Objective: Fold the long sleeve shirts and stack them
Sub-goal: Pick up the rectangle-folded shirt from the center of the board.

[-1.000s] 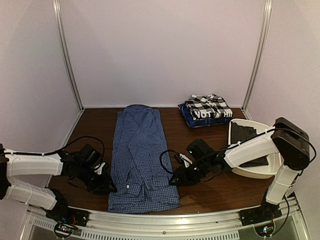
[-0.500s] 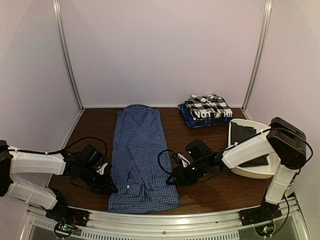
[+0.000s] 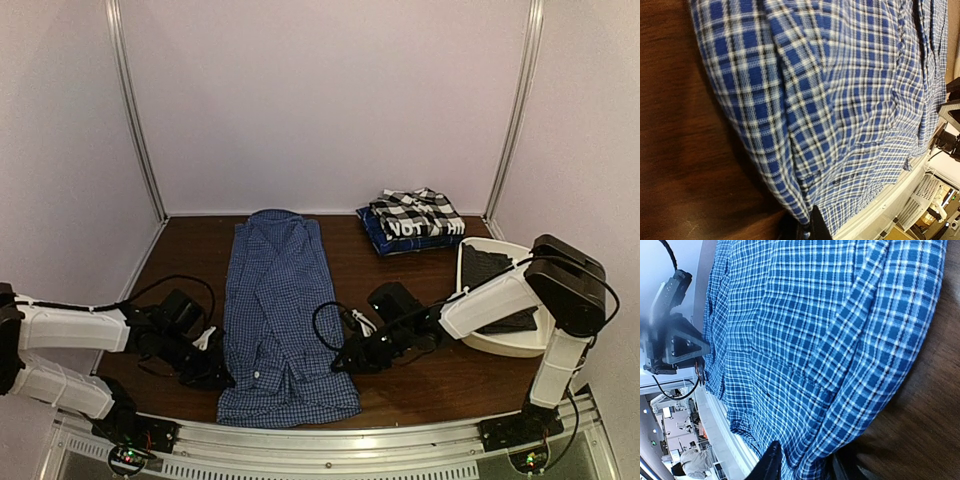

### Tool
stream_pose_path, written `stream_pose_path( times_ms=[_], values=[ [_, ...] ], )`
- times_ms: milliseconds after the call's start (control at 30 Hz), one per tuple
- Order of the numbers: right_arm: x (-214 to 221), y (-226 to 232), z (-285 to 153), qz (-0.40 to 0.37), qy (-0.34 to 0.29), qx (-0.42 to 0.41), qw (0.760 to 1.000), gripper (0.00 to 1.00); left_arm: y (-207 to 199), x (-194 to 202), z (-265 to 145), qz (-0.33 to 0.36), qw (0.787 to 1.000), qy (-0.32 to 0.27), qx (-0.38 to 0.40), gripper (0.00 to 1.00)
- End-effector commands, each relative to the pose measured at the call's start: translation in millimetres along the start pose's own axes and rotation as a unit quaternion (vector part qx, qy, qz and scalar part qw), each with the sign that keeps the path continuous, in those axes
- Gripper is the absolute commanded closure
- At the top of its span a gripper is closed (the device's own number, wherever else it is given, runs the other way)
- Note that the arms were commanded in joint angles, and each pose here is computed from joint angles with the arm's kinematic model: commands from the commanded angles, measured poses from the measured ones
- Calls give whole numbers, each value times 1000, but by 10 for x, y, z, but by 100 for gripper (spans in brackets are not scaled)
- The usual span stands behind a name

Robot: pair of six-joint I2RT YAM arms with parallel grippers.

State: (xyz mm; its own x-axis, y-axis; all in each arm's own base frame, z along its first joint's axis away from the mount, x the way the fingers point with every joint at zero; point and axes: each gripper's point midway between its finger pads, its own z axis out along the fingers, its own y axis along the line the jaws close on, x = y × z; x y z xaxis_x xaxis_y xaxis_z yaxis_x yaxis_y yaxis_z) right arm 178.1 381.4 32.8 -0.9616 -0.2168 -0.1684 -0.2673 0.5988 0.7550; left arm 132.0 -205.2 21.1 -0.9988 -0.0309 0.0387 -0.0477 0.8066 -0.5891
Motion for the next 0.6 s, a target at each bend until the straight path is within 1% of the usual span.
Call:
stream_pose_path(
  times_ms=[0,33,100,167,300,433,567],
  values=[
    [36,44,51,4,10,-9,1000,70,-113,-16,-23,8,999,-5,33,96],
    [35,53,51,5,10,-11,1000,72,-124,-19,-25,9,999,-6,36,97],
    [34,77,55,5,11,-17,1000,79,-136,-16,-30,10,999,-6,40,100],
    [26,104,47,6,11,-22,1000,86,-170,-19,-47,13,999,-9,48,100],
    [-32,211,3,1,4,-33,999,95,-232,-29,-89,14,998,-16,62,100],
    [-142,328,-63,-2,-8,-46,999,100,-306,-55,-149,7,996,-19,85,100],
    [-293,473,-154,-5,-21,-66,998,100,-422,-139,-263,-6,992,-26,121,100]
  ],
)
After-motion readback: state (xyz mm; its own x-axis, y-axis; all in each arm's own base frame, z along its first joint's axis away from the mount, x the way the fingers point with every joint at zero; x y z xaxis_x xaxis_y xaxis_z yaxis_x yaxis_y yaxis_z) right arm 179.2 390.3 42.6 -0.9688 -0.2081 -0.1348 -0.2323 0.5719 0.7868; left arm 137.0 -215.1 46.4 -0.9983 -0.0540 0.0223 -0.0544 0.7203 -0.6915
